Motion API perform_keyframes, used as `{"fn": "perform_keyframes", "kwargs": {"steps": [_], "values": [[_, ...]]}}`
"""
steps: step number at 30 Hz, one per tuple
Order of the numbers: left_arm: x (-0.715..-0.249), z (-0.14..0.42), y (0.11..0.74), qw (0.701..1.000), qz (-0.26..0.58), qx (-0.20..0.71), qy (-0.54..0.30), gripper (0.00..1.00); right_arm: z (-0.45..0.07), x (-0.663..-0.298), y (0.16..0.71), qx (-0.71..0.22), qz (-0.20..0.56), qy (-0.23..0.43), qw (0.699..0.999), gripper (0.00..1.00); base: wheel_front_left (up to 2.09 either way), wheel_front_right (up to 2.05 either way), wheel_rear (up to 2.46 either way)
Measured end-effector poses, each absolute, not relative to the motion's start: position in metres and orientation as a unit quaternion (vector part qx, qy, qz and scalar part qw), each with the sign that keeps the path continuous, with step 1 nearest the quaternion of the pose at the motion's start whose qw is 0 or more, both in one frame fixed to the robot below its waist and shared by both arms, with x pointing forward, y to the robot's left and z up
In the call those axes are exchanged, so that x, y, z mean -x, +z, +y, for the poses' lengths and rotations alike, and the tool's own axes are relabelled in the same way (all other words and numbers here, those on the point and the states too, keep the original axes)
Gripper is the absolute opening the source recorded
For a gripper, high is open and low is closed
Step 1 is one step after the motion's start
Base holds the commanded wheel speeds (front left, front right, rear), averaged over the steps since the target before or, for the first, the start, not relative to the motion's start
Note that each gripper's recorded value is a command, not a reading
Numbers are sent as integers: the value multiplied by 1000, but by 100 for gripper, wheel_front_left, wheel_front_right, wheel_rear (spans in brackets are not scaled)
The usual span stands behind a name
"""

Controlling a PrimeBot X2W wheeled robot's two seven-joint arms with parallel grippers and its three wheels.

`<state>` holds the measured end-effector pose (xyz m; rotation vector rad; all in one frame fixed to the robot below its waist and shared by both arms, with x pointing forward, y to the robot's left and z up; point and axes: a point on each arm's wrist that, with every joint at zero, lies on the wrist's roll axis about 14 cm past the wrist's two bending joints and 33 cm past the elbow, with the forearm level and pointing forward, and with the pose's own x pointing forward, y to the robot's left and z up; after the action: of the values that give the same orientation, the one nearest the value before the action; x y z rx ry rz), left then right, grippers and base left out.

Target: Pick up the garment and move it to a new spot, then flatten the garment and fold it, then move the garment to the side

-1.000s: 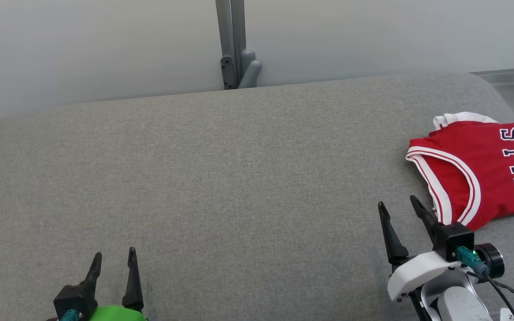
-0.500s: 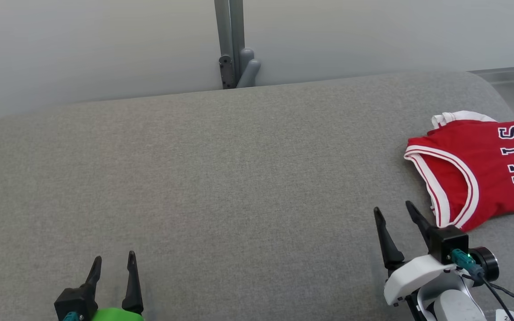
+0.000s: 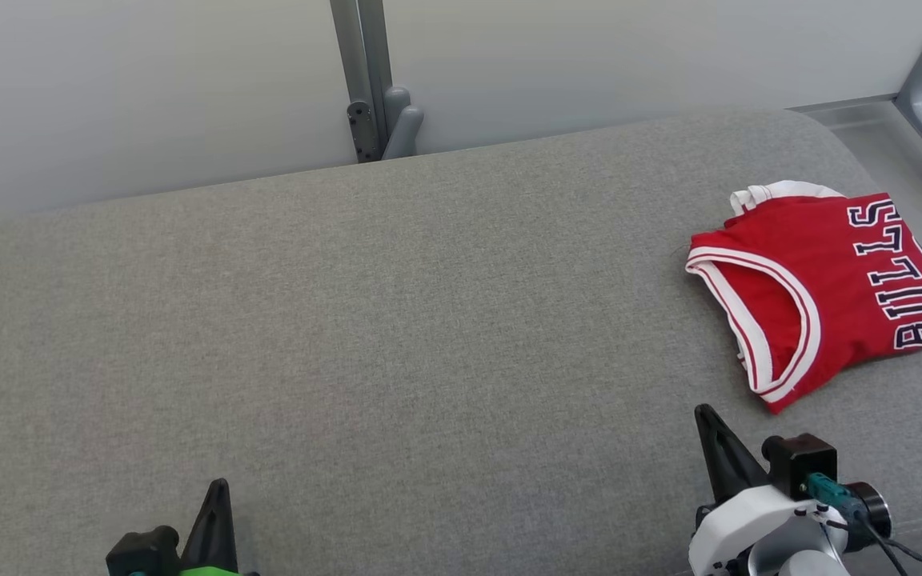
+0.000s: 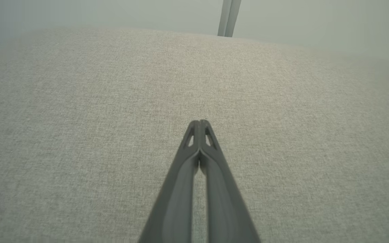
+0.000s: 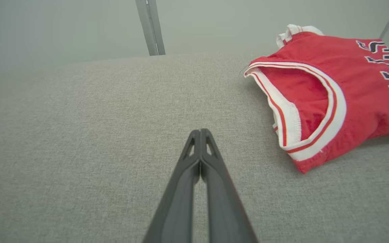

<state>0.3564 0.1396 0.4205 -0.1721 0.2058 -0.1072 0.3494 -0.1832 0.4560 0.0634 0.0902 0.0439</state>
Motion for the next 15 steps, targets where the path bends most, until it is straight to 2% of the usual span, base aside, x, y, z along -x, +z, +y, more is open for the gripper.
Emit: {"fn": "perform_keyframes", "kwargs": {"steps": [15], "values": [[-359, 154, 422, 970, 117, 214, -5, 0, -197, -353, 458, -174, 51, -23, 983, 0, 0, 0, 0]]}}
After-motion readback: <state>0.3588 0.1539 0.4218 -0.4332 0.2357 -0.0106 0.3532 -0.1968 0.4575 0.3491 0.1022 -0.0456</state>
